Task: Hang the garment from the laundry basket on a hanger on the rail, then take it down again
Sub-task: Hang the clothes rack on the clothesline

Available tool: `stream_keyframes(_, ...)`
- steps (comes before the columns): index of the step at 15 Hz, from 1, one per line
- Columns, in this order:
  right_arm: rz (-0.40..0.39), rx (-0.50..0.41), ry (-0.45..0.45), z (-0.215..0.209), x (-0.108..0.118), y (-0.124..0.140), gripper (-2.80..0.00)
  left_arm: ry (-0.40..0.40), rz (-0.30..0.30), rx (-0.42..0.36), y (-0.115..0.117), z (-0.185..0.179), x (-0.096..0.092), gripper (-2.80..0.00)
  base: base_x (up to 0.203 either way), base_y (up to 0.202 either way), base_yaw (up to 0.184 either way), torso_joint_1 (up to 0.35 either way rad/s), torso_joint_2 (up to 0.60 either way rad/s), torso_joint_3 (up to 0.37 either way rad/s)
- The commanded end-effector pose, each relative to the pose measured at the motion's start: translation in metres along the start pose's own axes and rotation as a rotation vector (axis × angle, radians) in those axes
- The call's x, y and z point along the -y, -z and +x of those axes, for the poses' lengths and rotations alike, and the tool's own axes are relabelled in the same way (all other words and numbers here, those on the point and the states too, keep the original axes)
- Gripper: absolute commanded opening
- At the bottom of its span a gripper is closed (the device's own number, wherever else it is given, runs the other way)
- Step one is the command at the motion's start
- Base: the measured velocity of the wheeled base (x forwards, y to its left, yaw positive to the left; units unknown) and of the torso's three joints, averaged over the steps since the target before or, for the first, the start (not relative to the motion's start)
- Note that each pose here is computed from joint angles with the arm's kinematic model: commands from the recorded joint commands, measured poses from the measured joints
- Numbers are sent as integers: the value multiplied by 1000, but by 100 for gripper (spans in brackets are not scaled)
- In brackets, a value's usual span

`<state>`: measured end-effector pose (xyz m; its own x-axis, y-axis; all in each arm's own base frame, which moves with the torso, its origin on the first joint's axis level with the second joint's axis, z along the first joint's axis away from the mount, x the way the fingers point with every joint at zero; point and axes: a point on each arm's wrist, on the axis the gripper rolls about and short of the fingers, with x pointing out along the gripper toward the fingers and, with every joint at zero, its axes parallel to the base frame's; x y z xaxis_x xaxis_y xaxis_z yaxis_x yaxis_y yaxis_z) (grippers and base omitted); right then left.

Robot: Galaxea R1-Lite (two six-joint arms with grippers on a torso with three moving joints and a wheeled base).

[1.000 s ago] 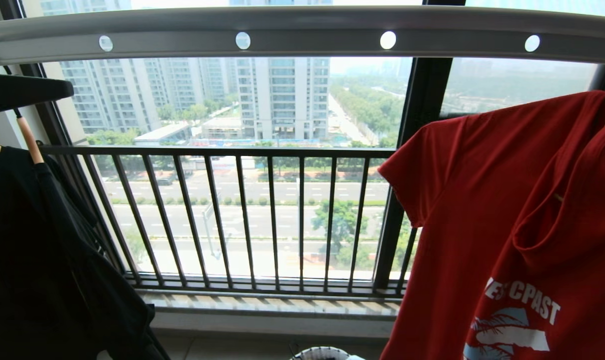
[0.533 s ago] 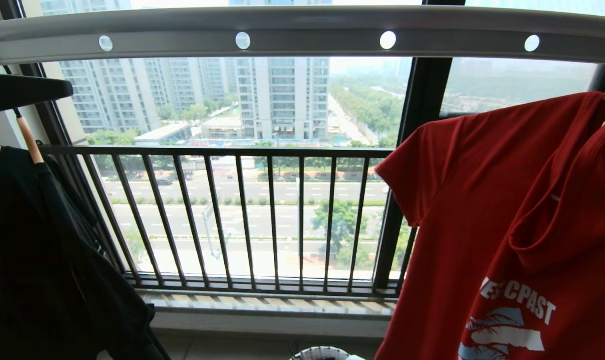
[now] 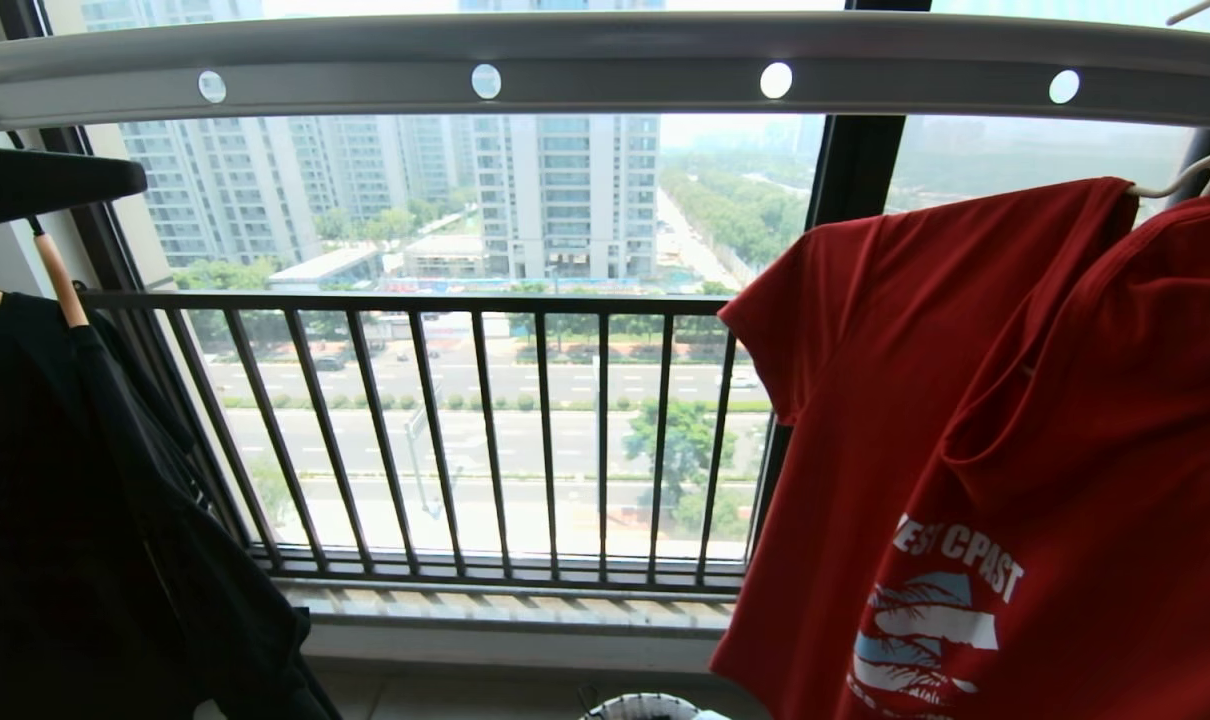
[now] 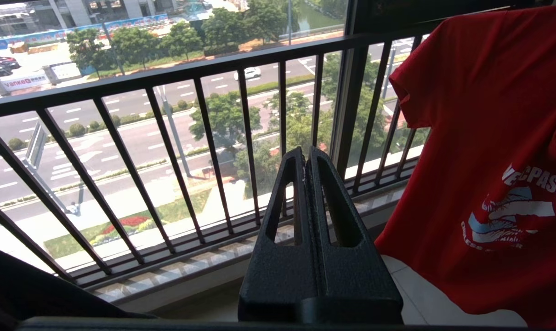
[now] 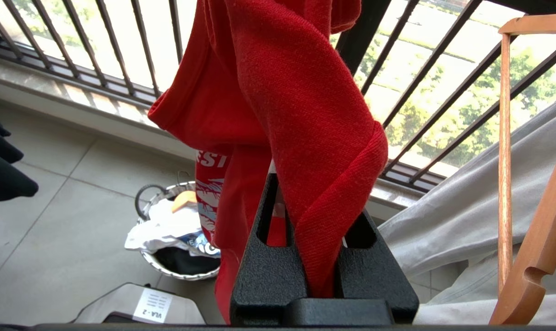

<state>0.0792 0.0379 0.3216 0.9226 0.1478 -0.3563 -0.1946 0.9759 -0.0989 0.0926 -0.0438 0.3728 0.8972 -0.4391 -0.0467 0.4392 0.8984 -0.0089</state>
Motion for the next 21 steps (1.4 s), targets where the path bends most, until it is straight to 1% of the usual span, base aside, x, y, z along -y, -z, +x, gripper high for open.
stream_keyframes(1,-18,-25,-13,16,-7,4,-280,0,0,-9,1,2,0,-280,0,0,0,0,0,0)
stream_keyframes(4,-59,-47,-87,31,-24,2,-280,0,0,-15,2,4,0,-280,0,0,0,0,0,0)
stream_keyframes(7,-81,-41,-136,46,-40,-3,-280,0,0,-15,2,4,0,-280,0,0,0,0,0,0)
stream_keyframes(10,-88,-13,-180,62,-60,-9,-280,0,2,-15,2,4,0,-280,0,0,0,0,0,0)
stream_keyframes(11,-92,-6,-186,66,-66,-10,-280,0,2,-15,2,4,0,-280,0,0,0,0,0,0)
stream_keyframes(14,-80,-24,-182,77,-81,-11,-280,0,2,-12,1,3,0,-280,0,0,0,0,0,0)
stream_keyframes(16,-72,-12,-176,80,-85,-19,-280,0,2,-15,2,4,0,-280,0,0,0,0,0,0)
stream_keyframes(19,-95,-44,-169,93,-94,-17,-280,0,2,-7,1,2,0,-280,0,0,0,0,0,0)
stream_keyframes(21,-94,-39,-168,98,-99,-23,-280,0,2,-4,1,0,0,-280,0,0,0,0,0,0)
